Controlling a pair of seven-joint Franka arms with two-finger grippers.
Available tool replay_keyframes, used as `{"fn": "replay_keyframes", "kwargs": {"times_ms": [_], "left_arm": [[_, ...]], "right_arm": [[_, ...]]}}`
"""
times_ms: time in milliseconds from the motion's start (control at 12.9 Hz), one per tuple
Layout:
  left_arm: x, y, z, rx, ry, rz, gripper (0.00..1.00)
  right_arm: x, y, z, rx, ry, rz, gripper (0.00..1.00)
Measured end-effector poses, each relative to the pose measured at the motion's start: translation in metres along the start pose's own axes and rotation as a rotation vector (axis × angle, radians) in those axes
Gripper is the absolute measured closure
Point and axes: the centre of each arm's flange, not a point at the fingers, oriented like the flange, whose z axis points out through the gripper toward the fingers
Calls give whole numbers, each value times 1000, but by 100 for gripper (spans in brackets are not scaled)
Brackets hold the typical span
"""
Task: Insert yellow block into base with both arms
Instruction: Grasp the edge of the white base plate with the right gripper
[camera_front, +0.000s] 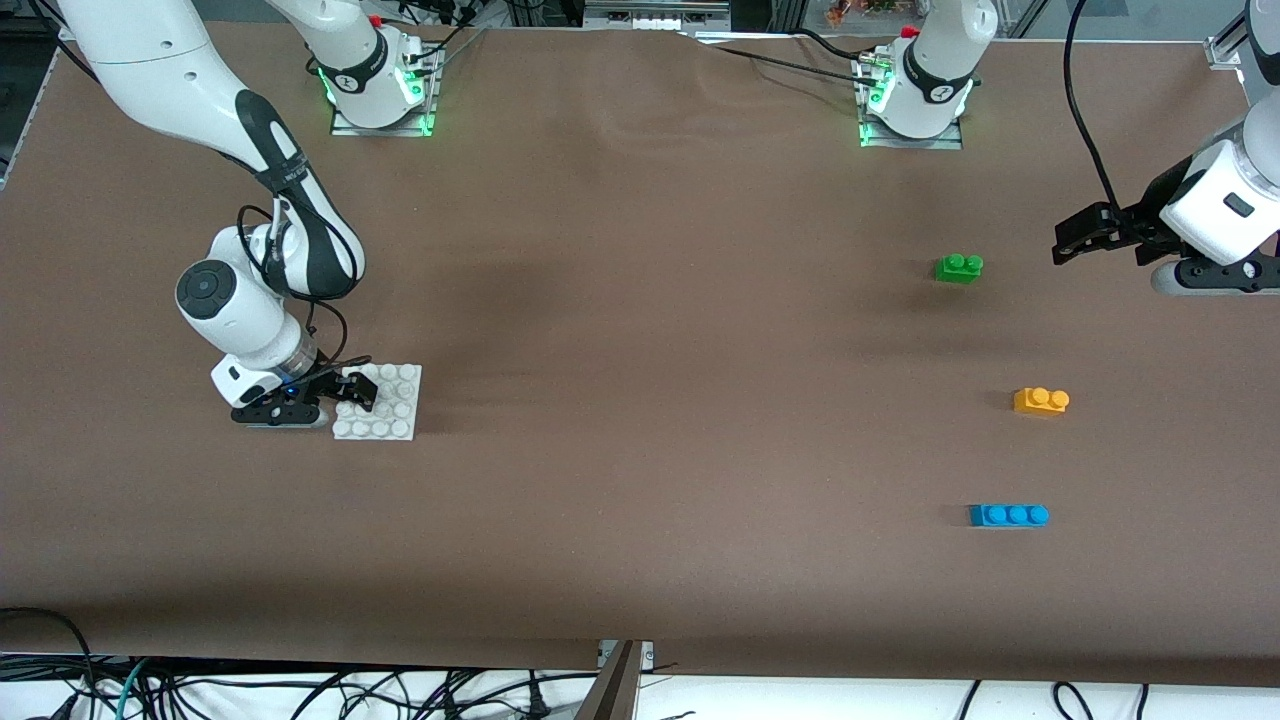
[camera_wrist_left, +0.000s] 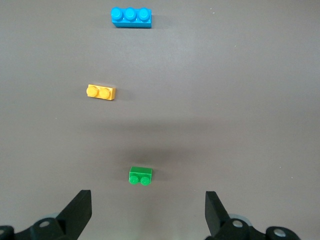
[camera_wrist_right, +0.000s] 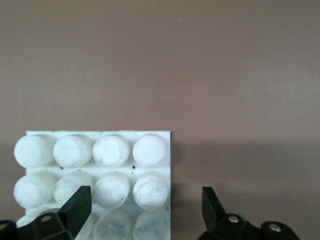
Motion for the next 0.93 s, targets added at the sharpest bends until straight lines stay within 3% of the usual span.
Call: {"fn": "replay_keyframes", "kwargs": {"times_ms": [387,465,620,929], "left_arm": [[-1,0,0,0,-5,0,0],[-1,0,0,-1,-5,0,0],[-1,0,0,-4,-6,0,0],[-1,0,0,-5,-6,0,0]], "right_arm": [[0,-2,6,2,-5,0,7],[1,-3,5,3,-2,0,14],[3,-3,4,3,-1,0,17],[2,-3,5,3,-1,0,17]]}}
